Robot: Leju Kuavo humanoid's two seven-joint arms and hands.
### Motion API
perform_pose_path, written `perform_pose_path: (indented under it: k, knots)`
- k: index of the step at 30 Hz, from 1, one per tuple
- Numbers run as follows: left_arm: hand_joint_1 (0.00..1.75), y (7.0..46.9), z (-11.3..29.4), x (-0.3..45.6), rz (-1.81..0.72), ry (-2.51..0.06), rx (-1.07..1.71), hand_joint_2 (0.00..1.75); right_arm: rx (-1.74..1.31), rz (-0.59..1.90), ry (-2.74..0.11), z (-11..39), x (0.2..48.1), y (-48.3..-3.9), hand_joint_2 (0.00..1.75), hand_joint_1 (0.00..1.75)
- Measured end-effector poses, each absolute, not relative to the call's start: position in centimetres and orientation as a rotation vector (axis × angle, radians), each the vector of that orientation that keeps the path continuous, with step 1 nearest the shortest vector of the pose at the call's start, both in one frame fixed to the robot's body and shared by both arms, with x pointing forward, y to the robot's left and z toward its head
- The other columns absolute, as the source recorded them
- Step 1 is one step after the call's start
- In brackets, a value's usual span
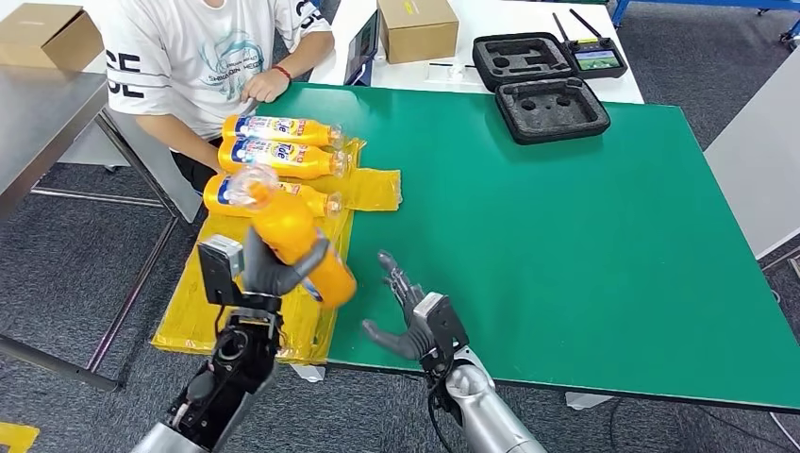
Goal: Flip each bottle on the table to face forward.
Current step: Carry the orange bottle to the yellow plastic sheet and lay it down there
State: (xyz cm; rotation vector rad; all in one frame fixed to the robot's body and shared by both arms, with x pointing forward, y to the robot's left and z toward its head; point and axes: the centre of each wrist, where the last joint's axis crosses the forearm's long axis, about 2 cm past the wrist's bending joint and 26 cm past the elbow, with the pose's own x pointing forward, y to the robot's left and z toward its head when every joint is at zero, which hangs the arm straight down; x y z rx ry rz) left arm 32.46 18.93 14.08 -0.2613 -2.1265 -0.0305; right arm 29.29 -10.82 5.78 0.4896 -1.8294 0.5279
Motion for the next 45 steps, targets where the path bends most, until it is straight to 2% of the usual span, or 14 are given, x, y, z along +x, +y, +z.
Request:
perform_pose_path:
  k: [3,8,13,21,26,36,45]
  knots:
    - [1.75,19.6,14.6,32.8,-0.040,-2.182,-0.146,1.75,0.502,0.479,-1.865,6.5,29.3,-10.7,0.00,0.00]
    - [1.75,21.8,15.4,33.8,-0.155,-2.289,0.236,1.75,0.580,0.304,-1.979,9.1,29.0,-10.6,0.00,0.00]
    - [1.75,24.2,15.5,34.8,-0.237,-2.284,0.407,1.75,0.622,0.232,-2.088,11.7,29.0,-11.0,0.00,0.00]
    - [1.75,29.7,15.0,35.6,-0.701,-2.055,0.667,1.75,0.686,0.177,-2.163,13.7,28.3,-11.2,0.00,0.00]
    - [1.75,31.3,15.0,35.7,-0.789,-1.994,0.715,1.75,0.705,0.171,-2.172,14.1,28.3,-11.3,0.00,0.00]
    - [1.75,33.4,12.7,34.9,-1.322,-1.592,0.644,1.75,0.748,0.182,-2.169,14.0,28.4,-11.5,0.00,0.00]
    - [1.75,33.4,12.3,35.3,-1.464,-1.480,0.607,1.75,0.738,0.176,-2.166,13.9,28.5,-11.6,0.00,0.00]
